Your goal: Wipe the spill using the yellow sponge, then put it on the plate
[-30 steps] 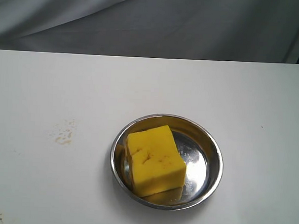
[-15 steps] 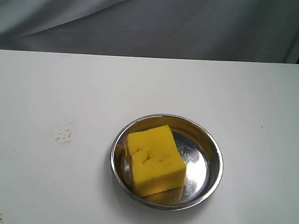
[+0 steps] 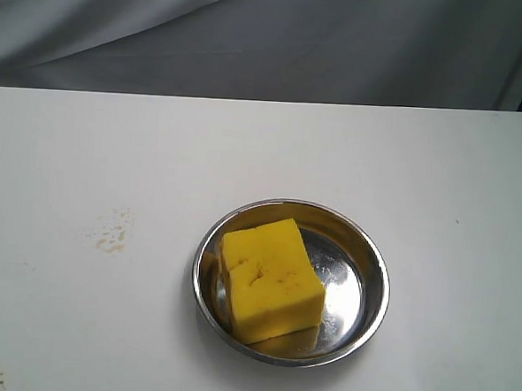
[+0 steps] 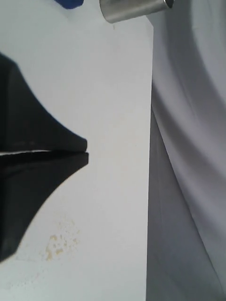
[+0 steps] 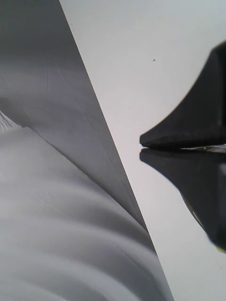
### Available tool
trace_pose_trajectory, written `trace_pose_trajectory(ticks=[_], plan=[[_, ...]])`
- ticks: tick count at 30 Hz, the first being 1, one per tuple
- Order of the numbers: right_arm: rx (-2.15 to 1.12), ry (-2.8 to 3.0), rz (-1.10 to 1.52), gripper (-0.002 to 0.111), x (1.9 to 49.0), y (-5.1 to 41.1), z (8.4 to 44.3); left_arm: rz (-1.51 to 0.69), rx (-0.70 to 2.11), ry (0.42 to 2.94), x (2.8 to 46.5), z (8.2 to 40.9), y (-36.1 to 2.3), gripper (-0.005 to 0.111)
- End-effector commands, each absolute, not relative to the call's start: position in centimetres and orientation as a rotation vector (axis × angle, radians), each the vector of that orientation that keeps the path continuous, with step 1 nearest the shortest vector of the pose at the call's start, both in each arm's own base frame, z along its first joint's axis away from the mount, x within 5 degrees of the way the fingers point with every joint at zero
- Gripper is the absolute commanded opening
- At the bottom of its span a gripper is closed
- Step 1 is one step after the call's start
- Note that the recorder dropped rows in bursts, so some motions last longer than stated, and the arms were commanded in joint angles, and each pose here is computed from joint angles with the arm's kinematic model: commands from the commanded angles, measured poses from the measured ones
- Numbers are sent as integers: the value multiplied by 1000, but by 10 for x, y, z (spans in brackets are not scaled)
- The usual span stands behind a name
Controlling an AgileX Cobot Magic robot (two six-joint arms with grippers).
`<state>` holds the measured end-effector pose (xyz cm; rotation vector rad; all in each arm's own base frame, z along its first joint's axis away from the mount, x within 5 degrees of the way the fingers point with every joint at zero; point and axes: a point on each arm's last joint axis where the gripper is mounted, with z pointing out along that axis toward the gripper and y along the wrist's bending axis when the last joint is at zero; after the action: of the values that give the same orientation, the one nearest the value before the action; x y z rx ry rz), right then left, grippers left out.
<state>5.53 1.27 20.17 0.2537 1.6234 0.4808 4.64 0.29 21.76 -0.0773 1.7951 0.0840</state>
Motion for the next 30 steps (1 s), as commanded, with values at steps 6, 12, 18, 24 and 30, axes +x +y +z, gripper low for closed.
trace_pose_trajectory(ticks=[6,12,18,24,30], plan=[[246,1619,467,0,55,12,201,106,18,1526,55,216,3,0],[246,1619,467,0,55,12,201,85,13,1532,56,209,2,0],[246,1619,467,0,55,12,201,-10,-75,1639,56,199,2,0],[246,1619,467,0,55,12,201,-28,-94,1712,56,192,2,0],[246,1619,467,0,55,12,201,-26,-91,1748,55,189,1,0]])
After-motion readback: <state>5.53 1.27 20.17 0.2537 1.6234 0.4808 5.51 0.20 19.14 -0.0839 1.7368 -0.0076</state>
